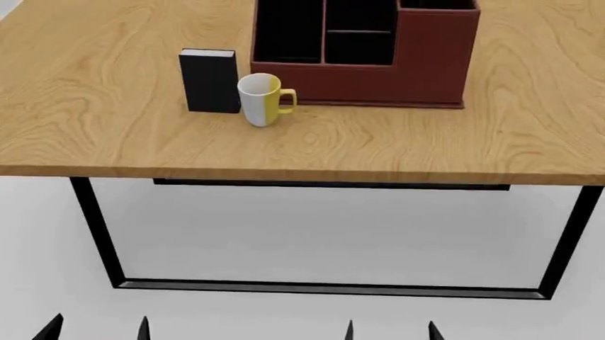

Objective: Pick up the book and place it in the back compartment of the caddy.

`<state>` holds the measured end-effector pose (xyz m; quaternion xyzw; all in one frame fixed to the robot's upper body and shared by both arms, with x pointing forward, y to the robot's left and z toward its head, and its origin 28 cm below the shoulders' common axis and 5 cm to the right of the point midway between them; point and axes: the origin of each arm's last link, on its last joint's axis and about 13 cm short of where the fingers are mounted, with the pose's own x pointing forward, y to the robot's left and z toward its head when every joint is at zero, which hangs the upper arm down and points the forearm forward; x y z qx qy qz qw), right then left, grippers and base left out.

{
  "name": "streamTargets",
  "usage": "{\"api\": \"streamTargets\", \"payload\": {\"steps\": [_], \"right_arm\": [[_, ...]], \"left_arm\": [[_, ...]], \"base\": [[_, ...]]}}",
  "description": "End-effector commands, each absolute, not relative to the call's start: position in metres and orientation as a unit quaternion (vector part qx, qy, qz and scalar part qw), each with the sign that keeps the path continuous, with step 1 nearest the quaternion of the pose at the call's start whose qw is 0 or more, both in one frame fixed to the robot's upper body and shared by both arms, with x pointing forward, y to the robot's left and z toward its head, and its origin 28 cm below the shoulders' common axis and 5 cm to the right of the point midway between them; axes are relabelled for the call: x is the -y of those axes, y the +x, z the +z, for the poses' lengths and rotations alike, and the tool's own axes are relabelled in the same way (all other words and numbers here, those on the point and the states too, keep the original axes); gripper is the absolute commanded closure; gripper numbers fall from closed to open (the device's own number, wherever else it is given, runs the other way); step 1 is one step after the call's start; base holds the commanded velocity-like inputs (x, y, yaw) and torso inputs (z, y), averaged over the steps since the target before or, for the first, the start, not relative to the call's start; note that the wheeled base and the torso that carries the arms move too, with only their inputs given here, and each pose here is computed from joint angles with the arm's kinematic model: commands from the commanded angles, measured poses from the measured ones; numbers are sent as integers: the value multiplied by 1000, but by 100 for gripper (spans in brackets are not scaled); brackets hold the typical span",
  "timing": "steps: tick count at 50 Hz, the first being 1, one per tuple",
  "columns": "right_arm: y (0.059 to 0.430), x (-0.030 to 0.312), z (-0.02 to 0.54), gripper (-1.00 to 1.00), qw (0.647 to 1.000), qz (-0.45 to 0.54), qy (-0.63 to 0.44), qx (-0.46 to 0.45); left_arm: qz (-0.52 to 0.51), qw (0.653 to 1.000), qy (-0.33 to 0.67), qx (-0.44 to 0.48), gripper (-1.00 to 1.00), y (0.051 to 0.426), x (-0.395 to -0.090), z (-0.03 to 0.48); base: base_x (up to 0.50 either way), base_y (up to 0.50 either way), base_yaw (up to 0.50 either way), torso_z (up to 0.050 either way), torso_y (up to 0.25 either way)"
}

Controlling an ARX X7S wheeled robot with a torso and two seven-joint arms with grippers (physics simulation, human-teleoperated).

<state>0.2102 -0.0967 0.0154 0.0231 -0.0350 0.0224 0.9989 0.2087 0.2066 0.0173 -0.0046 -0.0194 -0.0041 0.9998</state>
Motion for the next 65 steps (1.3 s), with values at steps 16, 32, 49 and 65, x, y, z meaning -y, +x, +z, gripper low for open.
{"api": "streamTargets", "payload": {"steps": [16,32,49,65], "right_arm": [[209,97,18,-100,998,19,29,44],[228,107,101,-100,994,26,-2,109],[235,120,153,-100,986,7,-18,164],[228,125,151,-100,983,0,-24,183]], "left_arm": [[-7,1000,-9,21,-100,208,-207,17],[1,998,-6,64,-100,237,-210,79],[-4,993,-9,119,-100,260,-214,136],[-2,992,-1,125,-100,262,-218,134]], "base": [[0,0,0,50,0],[0,0,0,11,0],[0,0,0,0,0],[0,-30,0,0,0]]}}
